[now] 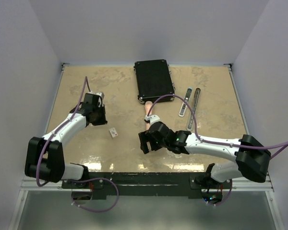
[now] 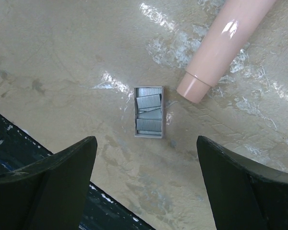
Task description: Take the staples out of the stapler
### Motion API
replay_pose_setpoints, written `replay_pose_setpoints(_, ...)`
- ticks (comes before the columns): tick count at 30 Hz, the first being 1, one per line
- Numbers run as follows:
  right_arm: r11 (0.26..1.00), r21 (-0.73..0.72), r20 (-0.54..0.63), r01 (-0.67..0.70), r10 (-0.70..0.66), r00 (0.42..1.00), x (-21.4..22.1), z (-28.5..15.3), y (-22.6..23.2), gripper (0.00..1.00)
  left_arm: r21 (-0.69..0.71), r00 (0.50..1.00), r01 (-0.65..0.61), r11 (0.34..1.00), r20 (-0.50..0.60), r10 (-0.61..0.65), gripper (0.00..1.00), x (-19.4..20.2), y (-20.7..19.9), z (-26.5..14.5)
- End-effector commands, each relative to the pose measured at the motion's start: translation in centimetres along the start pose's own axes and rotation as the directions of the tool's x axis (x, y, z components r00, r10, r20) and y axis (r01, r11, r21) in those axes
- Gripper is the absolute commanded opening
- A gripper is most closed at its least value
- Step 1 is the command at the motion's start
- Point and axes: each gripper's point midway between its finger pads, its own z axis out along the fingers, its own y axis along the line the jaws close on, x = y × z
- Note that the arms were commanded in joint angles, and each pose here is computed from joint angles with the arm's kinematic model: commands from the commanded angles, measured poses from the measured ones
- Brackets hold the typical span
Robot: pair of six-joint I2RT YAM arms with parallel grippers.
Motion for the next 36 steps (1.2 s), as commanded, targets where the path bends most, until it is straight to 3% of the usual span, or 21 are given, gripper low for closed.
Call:
replay_pose_setpoints(1, 1.000, 0.008, 0.023, -0.006, 0.006, 1.000, -0.8, 0.4, 0.5, 0.89, -0.033, 1.000, -0.024, 0.999, -0.011, 0.024, 0.00, -1.7, 1.5, 1.5)
replay_pose_setpoints(11, 0.997, 0.064, -0.031, 0.039, -0.038, 0.999, 1.3, 1.8, 0.4, 0.90, -0.008, 0.989, -0.025, 1.000, -0.147, 0.024, 0.00, 1.3, 1.8, 4.6)
replay_pose_setpoints(19, 0.997, 0.066, -0.037, 0.048, -0.046, 0.998, 1.6, 3.0, 1.0, 0.87, 0.002, 0.984, 0.001, 1.000, -0.179, 0.000, 0.00, 2.4, 1.6, 4.5)
replay_pose_setpoints(31, 0.989, 0.101, -0.082, 0.105, -0.097, 0.992, 3.6, 4.8, 1.7, 0.70, 0.043, 0.980, 0.066, 0.997, -0.191, -0.057, 0.00, 4.4, 1.0, 3.5)
replay_pose_setpoints(36, 0.985, 0.097, -0.089, 0.142, -0.133, 0.987, 4.2, 5.2, 2.7, 0.62, 0.060, 0.984, 0.111, 0.992, -0.147, -0.101, 0.00, 4.4, 0.6, 2.6)
